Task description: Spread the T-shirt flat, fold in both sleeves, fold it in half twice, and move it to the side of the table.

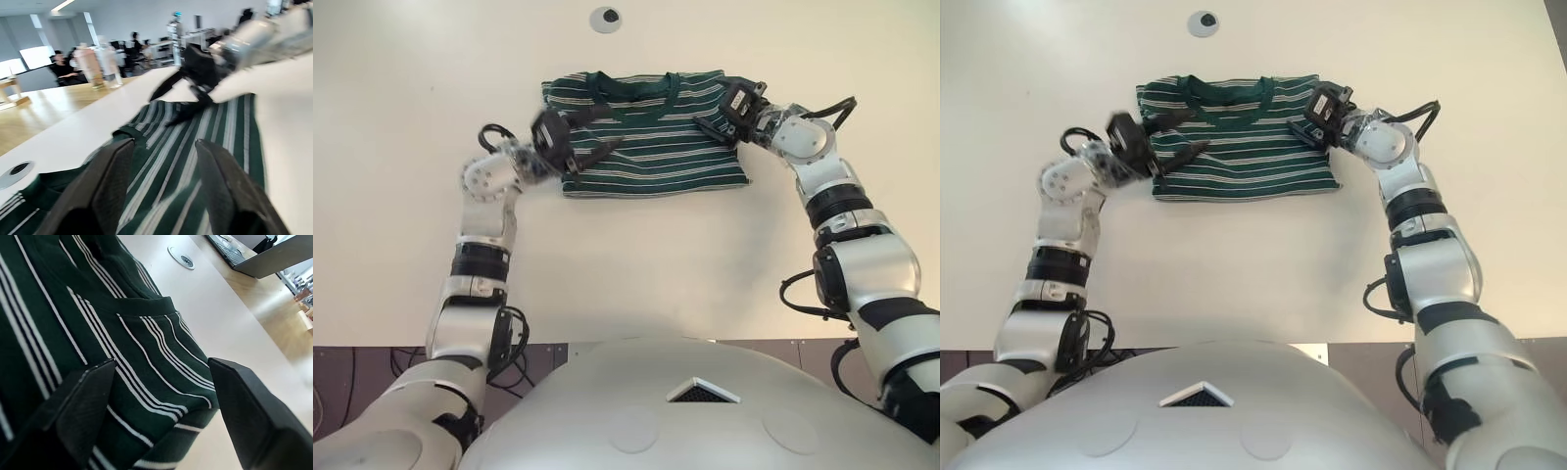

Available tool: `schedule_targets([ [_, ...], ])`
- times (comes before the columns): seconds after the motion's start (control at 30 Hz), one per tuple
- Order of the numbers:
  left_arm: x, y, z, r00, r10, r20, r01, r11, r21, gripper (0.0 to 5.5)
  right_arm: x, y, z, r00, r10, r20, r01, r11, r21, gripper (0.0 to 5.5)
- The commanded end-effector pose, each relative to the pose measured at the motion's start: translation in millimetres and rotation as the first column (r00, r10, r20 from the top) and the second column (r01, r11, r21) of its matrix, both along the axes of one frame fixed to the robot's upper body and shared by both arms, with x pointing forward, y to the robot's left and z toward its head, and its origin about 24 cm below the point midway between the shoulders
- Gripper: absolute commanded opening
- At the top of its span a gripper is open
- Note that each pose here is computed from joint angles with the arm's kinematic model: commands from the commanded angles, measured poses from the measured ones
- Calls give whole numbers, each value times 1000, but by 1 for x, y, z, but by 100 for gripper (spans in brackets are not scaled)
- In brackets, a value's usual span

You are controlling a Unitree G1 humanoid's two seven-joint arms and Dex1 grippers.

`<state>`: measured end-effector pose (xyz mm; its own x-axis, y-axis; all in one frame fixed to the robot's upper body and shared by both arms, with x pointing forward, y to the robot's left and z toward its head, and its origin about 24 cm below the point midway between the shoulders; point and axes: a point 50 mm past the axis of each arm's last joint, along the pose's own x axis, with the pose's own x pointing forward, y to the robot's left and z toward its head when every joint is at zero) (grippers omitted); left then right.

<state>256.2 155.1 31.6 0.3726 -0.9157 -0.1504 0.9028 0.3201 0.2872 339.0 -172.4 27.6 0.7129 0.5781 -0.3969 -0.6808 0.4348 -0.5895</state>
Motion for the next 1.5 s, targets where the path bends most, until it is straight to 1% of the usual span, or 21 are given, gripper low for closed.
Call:
schedule_targets([
  [0.03,-13,9,-24,996,-89,27,76,948,308,226,-10,-13,-16,996,30,-84,-42,989,-141,345],
  [0.07,-11,17,-33,994,-93,49,62,894,444,226,-14,-14,-19,991,65,-116,-81,986,-144,345],
  [0.13,-10,37,-48,989,-123,85,38,756,654,226,-25,-15,-22,969,154,-193,-179,976,-121,345],
  [0.2,-12,54,-56,981,-165,100,33,652,758,226,-42,-17,-23,922,271,-276,-301,951,-73,345],
  [0.3,-10,70,-56,955,-255,152,14,550,835,226,-79,-10,-15,815,455,-359,-475,879,37,345],
  [0.4,4,81,-45,899,-357,253,-68,458,887,226,-109,7,2,729,574,-373,-560,814,157,345],
  [0.5,17,89,-32,820,-467,331,-144,391,909,226,-128,25,21,679,643,-356,-573,766,291,345],
  [0.57,27,93,-22,743,-543,392,-205,373,905,226,-137,43,33,653,688,-316,-525,712,466,345],
  [0.6,31,93,-17,714,-556,425,-232,386,893,226,-136,49,36,663,684,-303,-466,695,548,345],
  [0.7,39,88,-5,674,-500,543,-280,508,815,226,-118,43,42,762,588,-269,-339,718,608,345],
  [0.77,41,88,5,656,-428,621,-321,587,743,226,-109,31,49,810,532,-248,-277,718,639,345],
  [0.87,41,88,22,660,-224,717,-374,730,572,226,-100,12,61,864,463,-195,-242,723,647,345],
  [0.93,27,79,22,708,-94,700,-317,843,434,226,-94,4,64,899,415,-141,-266,772,577,345],
  [0.97,17,70,19,735,-60,676,-264,892,367,226,-91,2,61,912,394,-118,-285,812,509,345],
  [1.03,-4,46,14,786,-44,616,-156,951,267,226,-90,4,51,914,388,-119,-309,855,417,345],
  [1.07,-18,30,10,812,-84,577,-75,966,246,226,-91,3,43,912,388,-136,-321,878,355,345],
  [1.17,-49,-5,6,864,-184,469,96,974,205,226,-92,-10,30,914,370,-166,-337,921,196,345],
  [1.23,-64,-19,3,893,-231,385,168,967,191,226,-90,-24,29,922,345,-178,-328,937,118,345],
  [1.27,-70,-23,-4,905,-270,328,199,952,232,226,-89,-30,30,926,333,-177,-321,942,92,345],
  [1.33,-78,-19,-21,895,-355,269,237,891,387,226,-93,-38,30,922,336,-195,-332,942,54,345],
  [1.5,-75,-1,-40,879,-417,231,216,780,587,226,-109,-42,20,879,379,-288,-406,913,-36,345],
])
